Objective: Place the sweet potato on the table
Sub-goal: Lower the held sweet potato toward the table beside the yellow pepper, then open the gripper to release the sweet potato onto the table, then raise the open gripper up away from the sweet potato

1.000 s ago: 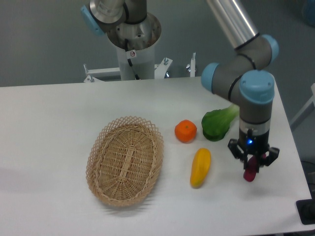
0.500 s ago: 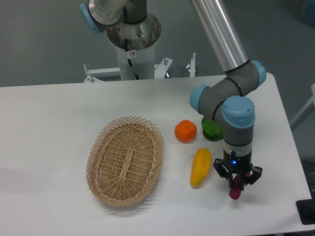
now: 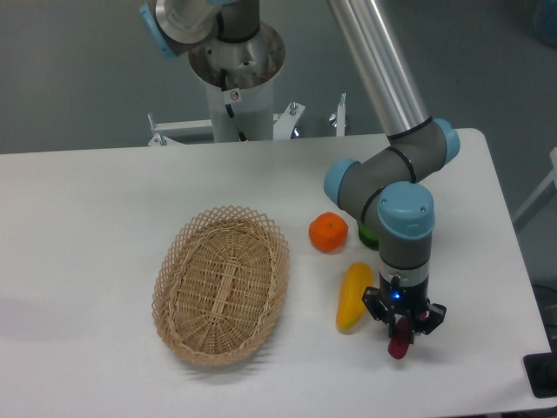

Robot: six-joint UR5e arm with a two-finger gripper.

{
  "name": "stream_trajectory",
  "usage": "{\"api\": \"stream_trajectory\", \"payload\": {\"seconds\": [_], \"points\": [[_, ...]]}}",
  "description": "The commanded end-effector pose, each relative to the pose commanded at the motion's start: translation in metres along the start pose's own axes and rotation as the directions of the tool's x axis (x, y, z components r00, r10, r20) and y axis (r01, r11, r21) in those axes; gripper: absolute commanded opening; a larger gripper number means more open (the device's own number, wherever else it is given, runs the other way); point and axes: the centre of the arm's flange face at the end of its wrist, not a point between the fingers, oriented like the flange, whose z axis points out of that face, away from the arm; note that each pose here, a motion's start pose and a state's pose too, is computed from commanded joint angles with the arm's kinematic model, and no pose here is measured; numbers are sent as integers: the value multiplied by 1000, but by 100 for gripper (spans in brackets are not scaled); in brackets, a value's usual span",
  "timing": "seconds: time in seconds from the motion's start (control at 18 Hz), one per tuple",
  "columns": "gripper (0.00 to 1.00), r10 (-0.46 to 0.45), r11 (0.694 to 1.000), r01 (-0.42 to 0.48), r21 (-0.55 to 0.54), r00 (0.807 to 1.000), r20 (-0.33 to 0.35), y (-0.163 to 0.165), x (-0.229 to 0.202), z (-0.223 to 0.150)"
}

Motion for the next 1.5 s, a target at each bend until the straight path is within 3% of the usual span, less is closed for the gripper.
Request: {"api": "stream_trajectory", "payload": {"seconds": [0.17,0.28,0.39,0.5,0.83,1.11,1.28,1.5], "points": [[39,0,1000,0,-3,1000,-2,1,1,1],[48,3,1000,-3,0,1000,3,0,0,0],[67,15,1000,-15,4,1000,10,-2,-3,-2],[100,9,1000,-9,5,1000,15,-3,-4,-6],[100,-82,996,78,50,994,73,-14,-19,-52],[100,-68,993,51,104,984,167,-25,-42,-120],[100,-63,993,38,107,970,235,1,-70,-177],[100,24,999,-31,28,974,227,46,-94,-227]]}}
